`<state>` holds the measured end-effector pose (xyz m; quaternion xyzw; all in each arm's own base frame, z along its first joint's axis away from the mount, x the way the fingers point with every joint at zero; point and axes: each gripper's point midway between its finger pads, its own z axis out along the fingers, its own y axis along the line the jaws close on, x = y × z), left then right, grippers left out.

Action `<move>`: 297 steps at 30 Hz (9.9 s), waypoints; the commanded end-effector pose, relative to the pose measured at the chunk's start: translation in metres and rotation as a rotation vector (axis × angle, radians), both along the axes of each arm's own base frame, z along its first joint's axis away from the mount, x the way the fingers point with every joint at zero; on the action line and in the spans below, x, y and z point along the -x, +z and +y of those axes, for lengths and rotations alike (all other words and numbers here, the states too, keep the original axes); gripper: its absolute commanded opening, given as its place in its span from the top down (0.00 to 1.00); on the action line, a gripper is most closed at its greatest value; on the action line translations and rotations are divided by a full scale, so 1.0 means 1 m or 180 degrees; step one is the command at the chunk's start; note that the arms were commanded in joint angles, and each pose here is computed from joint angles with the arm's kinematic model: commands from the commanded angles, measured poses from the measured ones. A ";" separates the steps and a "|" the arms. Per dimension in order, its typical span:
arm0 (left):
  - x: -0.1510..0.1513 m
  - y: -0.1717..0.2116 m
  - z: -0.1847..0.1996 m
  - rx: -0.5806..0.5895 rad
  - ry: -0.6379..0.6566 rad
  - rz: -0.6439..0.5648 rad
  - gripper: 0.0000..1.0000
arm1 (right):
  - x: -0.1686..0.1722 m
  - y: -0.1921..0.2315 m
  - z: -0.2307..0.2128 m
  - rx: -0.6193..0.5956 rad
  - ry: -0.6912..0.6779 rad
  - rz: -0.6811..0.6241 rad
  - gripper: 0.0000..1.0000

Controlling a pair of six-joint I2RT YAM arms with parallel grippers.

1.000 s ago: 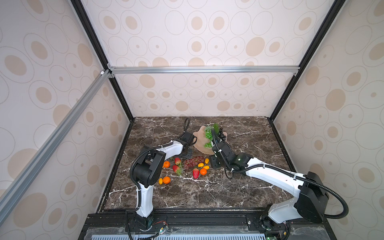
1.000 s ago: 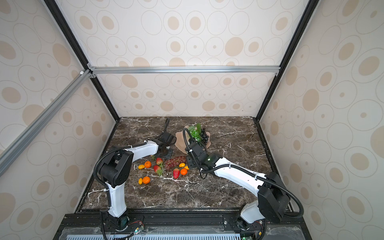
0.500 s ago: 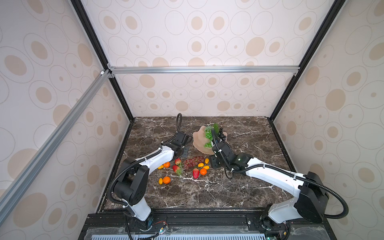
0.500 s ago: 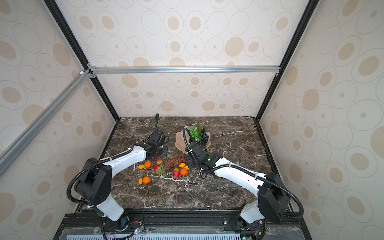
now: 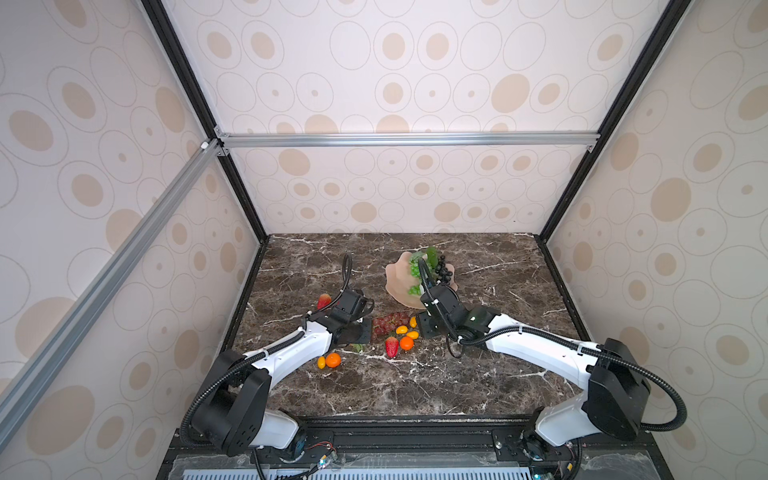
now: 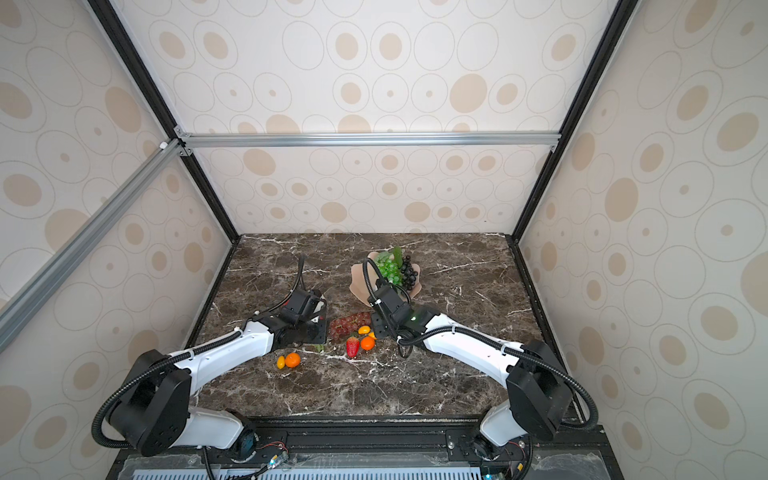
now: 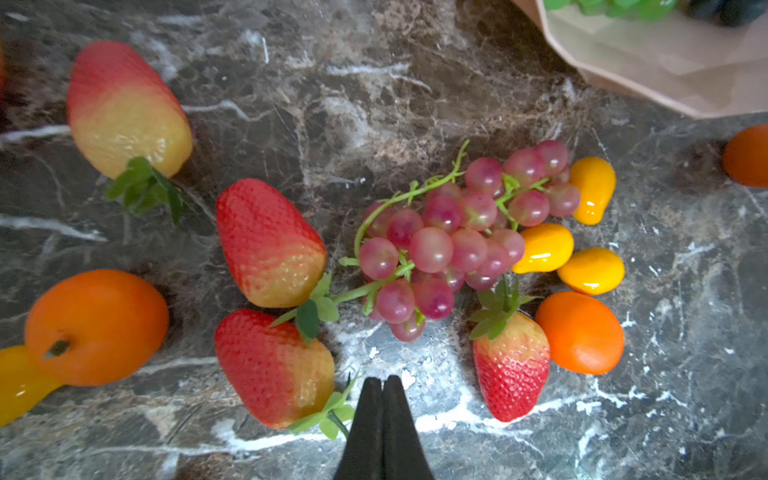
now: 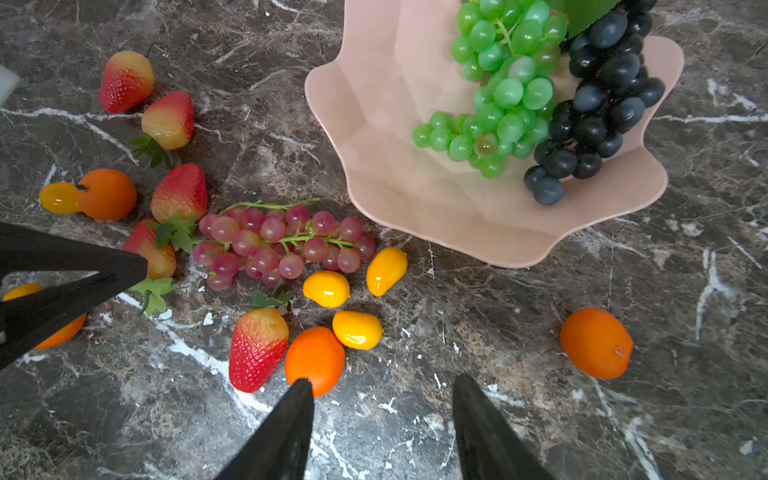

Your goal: Place and organize the fake fruits in the fruit bowl

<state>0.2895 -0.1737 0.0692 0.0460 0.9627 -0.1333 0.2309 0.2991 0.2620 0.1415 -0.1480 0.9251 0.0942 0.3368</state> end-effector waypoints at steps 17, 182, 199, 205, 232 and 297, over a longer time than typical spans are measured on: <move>0.013 -0.043 0.011 -0.0267 0.0105 0.0251 0.89 | 0.001 -0.002 -0.006 0.0028 -0.0040 -0.0007 0.43; -0.035 -0.053 -0.057 -0.0250 -0.1256 -0.0014 0.95 | 0.010 0.041 -0.034 -0.0206 -0.0247 -0.0362 0.41; -0.030 -0.009 -0.042 -0.0246 -0.0961 -0.0379 1.00 | 0.006 0.037 -0.027 -0.0214 -0.0226 -0.0328 0.41; -0.026 0.015 -0.036 -0.0307 -0.0842 -0.0591 1.00 | 0.005 0.039 -0.026 -0.0227 -0.0240 -0.0313 0.41; -0.037 0.204 -0.051 -0.0122 -0.0961 -0.1930 1.00 | -0.015 0.073 -0.054 -0.1542 -0.0392 -0.0459 0.26; -0.202 0.098 -0.116 -0.0207 -0.0898 -0.1541 1.00 | -0.017 0.044 -0.092 -0.2003 -0.0454 -0.0034 0.25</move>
